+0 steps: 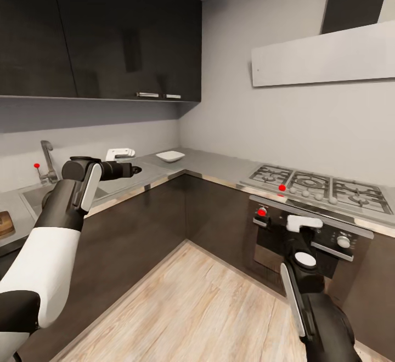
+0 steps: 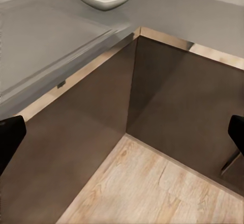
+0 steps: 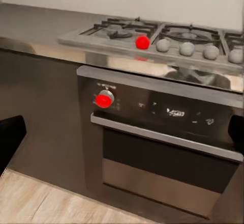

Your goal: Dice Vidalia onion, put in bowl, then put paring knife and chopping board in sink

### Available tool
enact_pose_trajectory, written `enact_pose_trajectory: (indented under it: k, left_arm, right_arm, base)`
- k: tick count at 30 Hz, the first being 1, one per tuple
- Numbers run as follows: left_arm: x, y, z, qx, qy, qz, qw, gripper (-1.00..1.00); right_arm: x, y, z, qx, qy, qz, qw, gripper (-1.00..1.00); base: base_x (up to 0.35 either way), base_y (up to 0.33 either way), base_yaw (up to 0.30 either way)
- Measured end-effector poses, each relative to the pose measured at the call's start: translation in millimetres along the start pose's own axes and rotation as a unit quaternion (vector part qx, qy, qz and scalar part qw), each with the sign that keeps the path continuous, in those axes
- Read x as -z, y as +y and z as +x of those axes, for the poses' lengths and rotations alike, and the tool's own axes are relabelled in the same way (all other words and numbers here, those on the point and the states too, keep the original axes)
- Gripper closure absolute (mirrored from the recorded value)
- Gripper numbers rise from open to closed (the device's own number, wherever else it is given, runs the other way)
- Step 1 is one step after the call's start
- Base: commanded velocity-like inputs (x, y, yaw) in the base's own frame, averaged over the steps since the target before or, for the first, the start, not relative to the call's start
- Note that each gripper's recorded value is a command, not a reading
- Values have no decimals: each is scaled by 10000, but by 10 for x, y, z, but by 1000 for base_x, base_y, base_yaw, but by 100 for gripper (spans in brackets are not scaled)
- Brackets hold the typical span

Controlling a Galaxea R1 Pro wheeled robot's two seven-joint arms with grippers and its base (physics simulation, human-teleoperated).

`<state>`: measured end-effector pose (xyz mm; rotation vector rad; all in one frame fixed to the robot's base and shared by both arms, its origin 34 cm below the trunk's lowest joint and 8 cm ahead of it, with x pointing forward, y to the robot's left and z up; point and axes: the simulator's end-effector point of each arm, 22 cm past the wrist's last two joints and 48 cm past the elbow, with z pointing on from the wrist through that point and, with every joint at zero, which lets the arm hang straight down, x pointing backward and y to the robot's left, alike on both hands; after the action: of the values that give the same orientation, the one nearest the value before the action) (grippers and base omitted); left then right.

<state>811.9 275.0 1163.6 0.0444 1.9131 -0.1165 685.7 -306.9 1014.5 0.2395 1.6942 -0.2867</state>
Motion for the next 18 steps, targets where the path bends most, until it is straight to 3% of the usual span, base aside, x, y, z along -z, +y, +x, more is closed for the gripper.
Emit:
enact_pose_trajectory:
  k: [4, 13, 18]
  left_arm:
    - [1, 1, -2, -6, -1, -5, 10000, -100]
    - [-20, 33, 65, -3, 70, -33, 10000, -100]
    - [-8, 42, 57, 0, 49, -41, 10000, -100]
  right_arm:
    - [-112, -31, -411, 9, -103, 39, 9999, -100]
    - [-136, -59, -497, 31, -123, 60, 9999, -100]
    - [-91, 133, -537, 141, -187, -127, 9996, -100]
  base:
    - [0, 0, 0]
    - [40, 0, 0]
    - [219, -15, 0]
